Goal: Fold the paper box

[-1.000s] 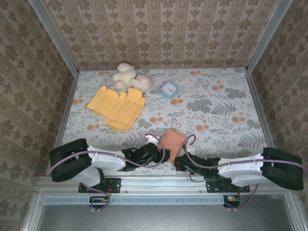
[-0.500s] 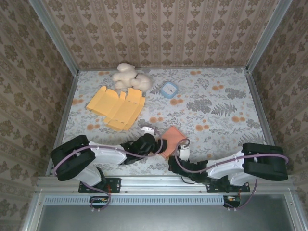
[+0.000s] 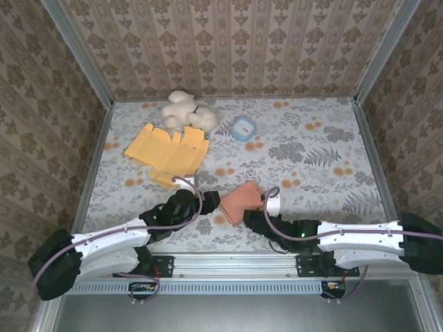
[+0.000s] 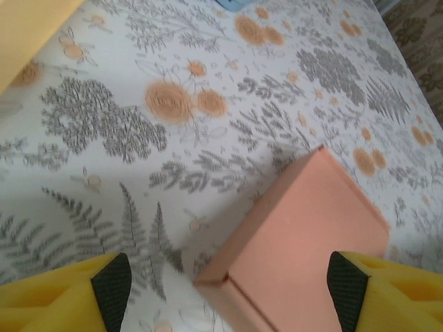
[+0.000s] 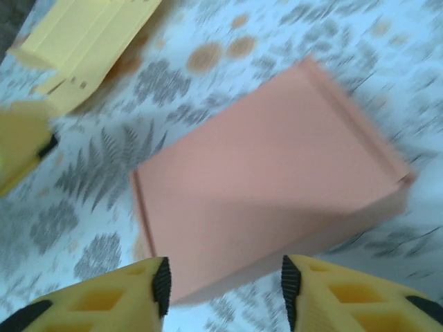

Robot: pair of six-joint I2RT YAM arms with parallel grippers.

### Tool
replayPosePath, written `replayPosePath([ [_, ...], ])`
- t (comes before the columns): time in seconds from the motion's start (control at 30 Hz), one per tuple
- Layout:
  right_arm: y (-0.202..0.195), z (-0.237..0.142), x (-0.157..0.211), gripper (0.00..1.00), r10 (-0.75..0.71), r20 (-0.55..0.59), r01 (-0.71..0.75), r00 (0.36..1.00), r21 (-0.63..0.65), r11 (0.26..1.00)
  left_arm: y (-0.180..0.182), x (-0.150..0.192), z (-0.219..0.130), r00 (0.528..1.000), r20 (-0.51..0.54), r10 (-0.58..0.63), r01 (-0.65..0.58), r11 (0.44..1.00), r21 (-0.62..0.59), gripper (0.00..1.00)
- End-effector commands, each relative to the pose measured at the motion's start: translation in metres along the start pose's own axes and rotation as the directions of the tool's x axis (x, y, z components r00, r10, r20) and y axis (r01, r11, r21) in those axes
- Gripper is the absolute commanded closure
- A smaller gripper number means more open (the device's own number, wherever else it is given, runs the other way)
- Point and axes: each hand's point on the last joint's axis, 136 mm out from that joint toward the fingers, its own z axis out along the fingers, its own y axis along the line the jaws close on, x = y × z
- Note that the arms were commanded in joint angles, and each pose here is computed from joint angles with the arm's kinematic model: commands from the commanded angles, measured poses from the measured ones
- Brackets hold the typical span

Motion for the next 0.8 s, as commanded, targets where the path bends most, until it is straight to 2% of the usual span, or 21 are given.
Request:
replayPosePath([
  [0.0,-0.027,0.005,-0.002,0.45,-0.197,-0.138,0.208,0.971,0.069,0.976,0.000,0.009,-0.010,1.000,0.019,-0.007,0.008,1.000,-0.024,0.22],
  [0.27,-0.039,0.038,-0.028,0.36,-0.214,-0.215,0.235,0.953,0.077,0.969,-0.027,0.033,-0.004,1.000,-0.017,0.010,-0.009,0.999,0.031,0.22],
  [0.43,-0.043,0.062,-0.030,0.35,-0.174,-0.264,0.189,0.949,0.030,0.982,-0.030,0.047,0.010,0.998,-0.055,0.013,-0.011,1.000,0.023,0.22],
  [0.6,-0.054,0.073,-0.031,0.34,-0.143,-0.266,0.158,0.953,0.036,0.987,-0.034,0.053,0.021,0.998,-0.067,0.010,-0.009,1.000,0.024,0.22],
  [0.77,-0.051,0.081,-0.023,0.35,-0.100,-0.281,0.095,0.955,-0.031,0.995,-0.039,0.057,0.030,0.997,-0.074,0.003,-0.001,1.000,0.026,0.23],
])
